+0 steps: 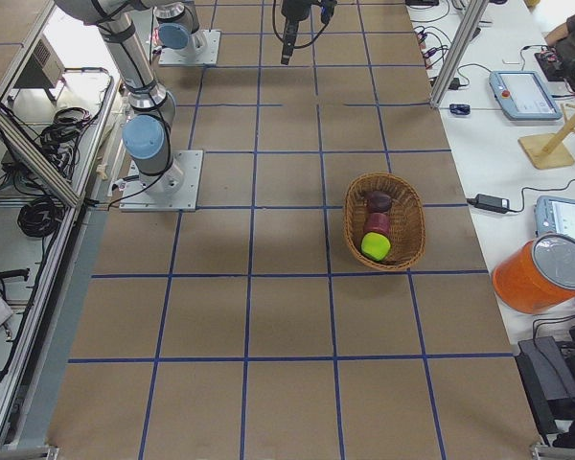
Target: Put all apples into basket
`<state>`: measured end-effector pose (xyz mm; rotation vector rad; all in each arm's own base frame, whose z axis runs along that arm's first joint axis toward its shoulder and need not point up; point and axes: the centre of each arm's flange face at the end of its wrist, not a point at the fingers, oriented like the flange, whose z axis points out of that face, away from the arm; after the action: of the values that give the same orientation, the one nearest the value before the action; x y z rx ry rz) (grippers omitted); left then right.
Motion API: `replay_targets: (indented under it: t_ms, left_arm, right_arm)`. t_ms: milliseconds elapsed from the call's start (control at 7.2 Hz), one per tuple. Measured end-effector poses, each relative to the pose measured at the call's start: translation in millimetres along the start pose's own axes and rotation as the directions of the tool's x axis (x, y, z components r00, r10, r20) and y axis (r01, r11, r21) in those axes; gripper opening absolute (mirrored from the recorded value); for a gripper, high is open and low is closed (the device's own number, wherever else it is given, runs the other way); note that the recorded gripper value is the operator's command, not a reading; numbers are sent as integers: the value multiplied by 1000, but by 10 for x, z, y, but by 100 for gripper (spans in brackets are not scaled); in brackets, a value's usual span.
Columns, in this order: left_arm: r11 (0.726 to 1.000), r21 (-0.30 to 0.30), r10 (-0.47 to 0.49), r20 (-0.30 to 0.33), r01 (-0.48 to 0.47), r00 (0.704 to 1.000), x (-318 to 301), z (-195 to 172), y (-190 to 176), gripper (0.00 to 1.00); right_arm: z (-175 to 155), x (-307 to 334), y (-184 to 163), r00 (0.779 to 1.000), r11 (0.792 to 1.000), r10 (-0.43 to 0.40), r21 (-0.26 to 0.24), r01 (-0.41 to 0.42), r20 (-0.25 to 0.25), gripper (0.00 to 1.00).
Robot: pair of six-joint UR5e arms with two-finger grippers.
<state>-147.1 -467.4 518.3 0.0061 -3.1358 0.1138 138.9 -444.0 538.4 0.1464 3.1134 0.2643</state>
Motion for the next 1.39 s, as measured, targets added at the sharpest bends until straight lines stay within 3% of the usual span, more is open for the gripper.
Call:
replay_targets:
  t_ms: [556, 1389]
  left_arm:
    - [1000, 2, -3, -17, 4, 1000, 6, -15, -27, 100]
    - [1000, 5, -5, -24, 6, 1000, -1, -35, -22, 100]
  right_arm:
    - [180, 56, 118, 1000, 1000, 3, 20, -3, 2, 100]
    - [146, 231, 38, 999, 998, 47, 34, -47, 12, 100]
